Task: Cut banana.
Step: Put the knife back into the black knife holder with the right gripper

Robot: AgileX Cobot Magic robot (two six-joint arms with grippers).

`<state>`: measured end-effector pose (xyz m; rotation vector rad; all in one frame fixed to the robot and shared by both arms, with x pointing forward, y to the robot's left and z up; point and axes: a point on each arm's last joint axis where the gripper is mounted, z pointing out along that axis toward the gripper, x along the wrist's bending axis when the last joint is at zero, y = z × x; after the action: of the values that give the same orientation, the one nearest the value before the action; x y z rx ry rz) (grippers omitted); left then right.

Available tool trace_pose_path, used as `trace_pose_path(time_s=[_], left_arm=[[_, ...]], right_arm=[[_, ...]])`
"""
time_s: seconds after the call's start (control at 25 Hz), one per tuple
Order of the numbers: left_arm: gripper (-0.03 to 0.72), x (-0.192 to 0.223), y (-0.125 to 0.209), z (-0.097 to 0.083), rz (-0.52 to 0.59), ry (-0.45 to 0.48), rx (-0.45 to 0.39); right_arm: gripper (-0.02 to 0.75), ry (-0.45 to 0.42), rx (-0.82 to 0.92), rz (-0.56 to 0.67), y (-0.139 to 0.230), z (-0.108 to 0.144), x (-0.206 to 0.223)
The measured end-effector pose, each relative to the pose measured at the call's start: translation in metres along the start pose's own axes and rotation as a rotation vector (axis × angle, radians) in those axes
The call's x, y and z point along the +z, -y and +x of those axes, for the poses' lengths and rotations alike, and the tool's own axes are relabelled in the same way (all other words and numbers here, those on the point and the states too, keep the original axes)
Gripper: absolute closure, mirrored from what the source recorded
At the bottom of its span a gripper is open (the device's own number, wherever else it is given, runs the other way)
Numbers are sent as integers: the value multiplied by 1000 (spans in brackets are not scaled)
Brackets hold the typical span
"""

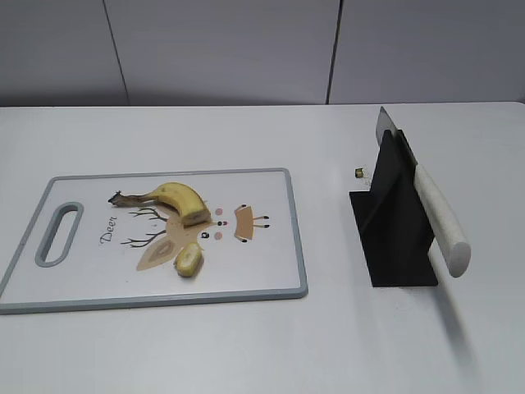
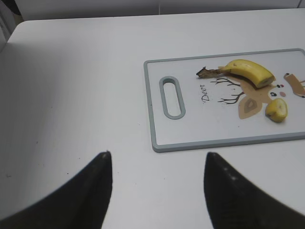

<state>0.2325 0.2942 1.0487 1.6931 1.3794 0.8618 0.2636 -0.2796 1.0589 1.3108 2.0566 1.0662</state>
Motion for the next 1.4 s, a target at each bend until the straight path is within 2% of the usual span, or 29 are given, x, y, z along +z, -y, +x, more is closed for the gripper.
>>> trace_pose_path(time_s=[0.2,0.6,0.84,1.24,1.4], left_arm=[[98,0,0,0,1,0,0],[98,0,0,0,0,0,0],[98,0,0,0,0,0,0],[98,0,0,0,0,-3,-1],[98,0,0,0,0,-3,-1]], right_arm=[[168,5,12,-9,9,1,-4],[168,25,8,-169,24,3,-25],[168,35,12,-176,24,3,-26],[168,208,117,-178,23,4,-24],[168,237,134,-178,23,4,-24]])
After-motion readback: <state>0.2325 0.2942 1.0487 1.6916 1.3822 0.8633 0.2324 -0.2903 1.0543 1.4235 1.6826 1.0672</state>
